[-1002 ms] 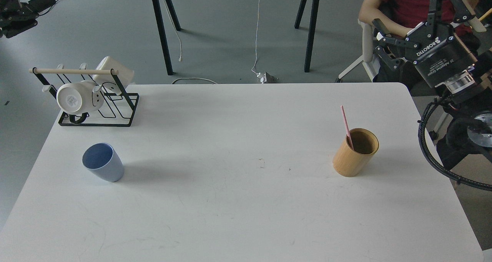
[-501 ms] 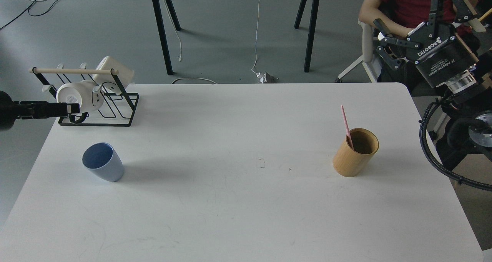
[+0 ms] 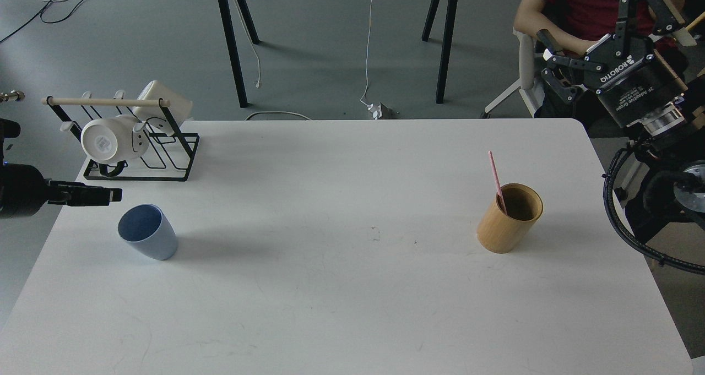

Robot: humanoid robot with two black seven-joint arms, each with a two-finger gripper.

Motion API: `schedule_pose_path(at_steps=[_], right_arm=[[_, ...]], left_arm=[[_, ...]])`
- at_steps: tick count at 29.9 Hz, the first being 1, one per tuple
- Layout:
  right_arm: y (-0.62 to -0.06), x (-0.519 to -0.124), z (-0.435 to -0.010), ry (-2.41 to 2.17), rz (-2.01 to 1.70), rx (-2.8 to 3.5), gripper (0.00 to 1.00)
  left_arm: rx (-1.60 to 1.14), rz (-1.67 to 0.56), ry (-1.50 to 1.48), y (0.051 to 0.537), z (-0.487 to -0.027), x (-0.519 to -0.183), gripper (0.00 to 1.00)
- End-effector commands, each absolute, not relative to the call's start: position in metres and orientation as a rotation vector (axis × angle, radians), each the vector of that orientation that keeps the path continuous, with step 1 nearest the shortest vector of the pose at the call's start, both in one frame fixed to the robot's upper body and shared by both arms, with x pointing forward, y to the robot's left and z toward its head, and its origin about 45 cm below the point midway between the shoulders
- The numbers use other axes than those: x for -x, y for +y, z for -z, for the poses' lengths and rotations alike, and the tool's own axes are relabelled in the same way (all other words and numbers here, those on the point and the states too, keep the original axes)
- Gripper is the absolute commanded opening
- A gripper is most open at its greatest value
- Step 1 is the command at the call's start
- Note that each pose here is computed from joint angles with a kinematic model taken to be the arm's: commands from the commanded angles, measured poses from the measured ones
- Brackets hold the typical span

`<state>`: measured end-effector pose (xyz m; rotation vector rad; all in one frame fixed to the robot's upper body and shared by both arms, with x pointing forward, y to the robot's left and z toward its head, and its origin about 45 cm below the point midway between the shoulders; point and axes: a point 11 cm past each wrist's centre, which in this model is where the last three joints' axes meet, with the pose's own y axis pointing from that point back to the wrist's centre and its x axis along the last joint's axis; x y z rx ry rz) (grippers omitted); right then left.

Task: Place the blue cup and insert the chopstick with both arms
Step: 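Lower the left gripper onto the light blue cup and grasp it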

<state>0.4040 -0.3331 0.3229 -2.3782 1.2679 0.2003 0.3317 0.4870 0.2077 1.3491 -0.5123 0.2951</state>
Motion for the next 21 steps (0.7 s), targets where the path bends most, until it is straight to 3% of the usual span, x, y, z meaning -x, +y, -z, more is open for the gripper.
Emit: schedule_pose_path(at_steps=[1,21], right_arm=[[-0.333,-0.404,-0.322,1.268,-0.202,2.379,0.95],[-0.338,-0.400,-0.315,1.293,-0.207,2.395,0.95]], left_arm=[[-1.350,-0.274,-0.512,0.481,-0.199,-0.334,0.99],[-1.362,-0.267,-0.434,0.479,-0.161,-0.330,0.99]])
